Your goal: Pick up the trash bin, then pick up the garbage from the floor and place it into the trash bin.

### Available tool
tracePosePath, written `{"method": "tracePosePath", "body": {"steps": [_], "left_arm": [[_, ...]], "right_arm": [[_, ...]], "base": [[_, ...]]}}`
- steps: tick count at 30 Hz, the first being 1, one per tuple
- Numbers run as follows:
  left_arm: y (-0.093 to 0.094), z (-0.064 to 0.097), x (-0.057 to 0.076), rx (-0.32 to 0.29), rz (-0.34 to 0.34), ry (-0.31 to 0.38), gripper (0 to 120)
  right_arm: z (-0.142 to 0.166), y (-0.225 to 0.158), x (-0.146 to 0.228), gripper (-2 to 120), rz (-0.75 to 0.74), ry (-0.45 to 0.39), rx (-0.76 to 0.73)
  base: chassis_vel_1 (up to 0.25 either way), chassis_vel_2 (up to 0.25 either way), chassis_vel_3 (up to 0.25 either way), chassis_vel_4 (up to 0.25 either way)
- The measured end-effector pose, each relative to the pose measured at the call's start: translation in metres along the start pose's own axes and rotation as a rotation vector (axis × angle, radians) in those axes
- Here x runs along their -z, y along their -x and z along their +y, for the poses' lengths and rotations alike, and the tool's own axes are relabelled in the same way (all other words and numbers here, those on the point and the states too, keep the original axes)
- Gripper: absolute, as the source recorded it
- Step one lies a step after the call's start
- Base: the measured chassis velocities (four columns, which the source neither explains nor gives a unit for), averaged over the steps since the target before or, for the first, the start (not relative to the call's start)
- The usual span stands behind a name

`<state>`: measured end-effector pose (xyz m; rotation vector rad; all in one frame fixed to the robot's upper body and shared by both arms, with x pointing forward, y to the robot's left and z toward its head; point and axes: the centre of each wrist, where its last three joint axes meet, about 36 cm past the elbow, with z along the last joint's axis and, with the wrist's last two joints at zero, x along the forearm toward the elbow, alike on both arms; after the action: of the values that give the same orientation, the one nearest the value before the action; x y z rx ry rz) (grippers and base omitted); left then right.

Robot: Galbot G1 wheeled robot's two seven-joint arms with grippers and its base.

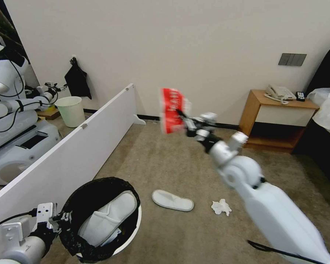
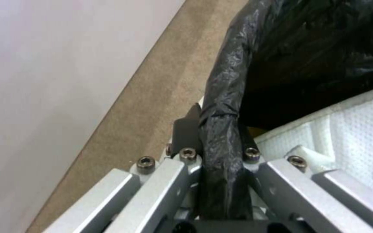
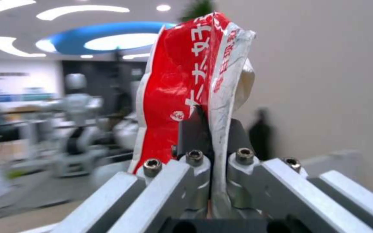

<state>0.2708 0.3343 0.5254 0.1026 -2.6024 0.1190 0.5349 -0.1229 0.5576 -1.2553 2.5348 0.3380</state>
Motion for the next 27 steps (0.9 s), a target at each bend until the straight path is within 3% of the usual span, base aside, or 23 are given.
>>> {"method": "tracePosePath", "body": {"steps": [4,10,17,27], "left_arm": [[-0.001,0.001,-0.001,0.001,0.004,-0.001,3],[-0.004,0.000,-0.002,0.000,0.007,-0.002,3],[-0.005,0.000,0.000,-0.001,0.003,-0.003,3],[-0.006,0.000,0.000,-0.001,0.003,-0.003,3]], "right_arm": [[0.035,0.036,-0.017,0,0.010,0.036,0.122],[0.070,0.052,-0.028,0,0.032,0.060,0.226],[0.087,0.050,-0.038,0,0.064,0.071,0.283],[0.100,0.005,-0.074,0,0.172,0.101,0.295]], "base": [[0.000,0.000,0.000,0.000],[0.000,0.000,0.000,0.000],[0.000,0.000,0.000,0.000],[0.000,0.000,0.000,0.000]]}}
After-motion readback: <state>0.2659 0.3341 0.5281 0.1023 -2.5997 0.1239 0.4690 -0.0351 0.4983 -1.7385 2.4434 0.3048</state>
